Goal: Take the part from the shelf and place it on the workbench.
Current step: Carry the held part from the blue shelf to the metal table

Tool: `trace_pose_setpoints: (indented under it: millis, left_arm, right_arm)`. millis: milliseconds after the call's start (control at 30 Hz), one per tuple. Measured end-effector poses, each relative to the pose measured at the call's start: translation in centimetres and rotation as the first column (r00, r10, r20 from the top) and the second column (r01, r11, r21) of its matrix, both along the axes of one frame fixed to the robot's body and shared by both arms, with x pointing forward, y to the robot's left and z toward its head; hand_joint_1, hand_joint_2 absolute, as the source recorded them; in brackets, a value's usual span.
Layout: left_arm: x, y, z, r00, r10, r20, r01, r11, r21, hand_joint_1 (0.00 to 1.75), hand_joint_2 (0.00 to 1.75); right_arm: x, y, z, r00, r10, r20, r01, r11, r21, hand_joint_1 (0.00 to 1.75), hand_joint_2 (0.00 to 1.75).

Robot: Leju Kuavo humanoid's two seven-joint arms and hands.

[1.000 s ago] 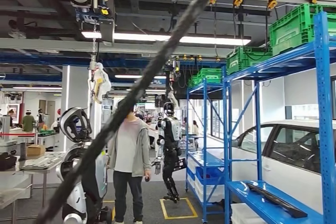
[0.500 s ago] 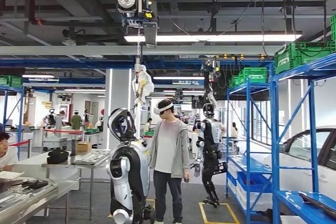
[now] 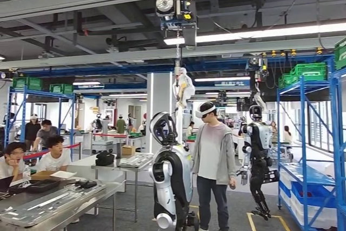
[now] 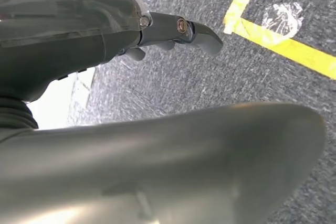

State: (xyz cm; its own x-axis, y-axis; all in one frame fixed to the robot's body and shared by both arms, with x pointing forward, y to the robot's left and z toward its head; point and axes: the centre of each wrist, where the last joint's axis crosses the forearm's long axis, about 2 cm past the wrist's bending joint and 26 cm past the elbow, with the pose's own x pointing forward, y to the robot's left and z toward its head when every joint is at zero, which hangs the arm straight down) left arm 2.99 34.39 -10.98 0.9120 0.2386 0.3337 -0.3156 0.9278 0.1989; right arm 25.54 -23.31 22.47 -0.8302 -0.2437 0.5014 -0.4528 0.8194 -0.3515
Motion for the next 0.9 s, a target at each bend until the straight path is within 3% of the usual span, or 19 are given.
trace_pose_setpoints:
  millis: [900]
  left_arm:
    - [0.04,-0.33,-0.03,1.0,-0.007,0.02,0.007,1.0,-0.022,0.0,1.75]
  right_arm:
    - [-0.12,0.68,0.28,0.999,0.045,-0.007,-0.045,0.999,0.001,1.75,1.75]
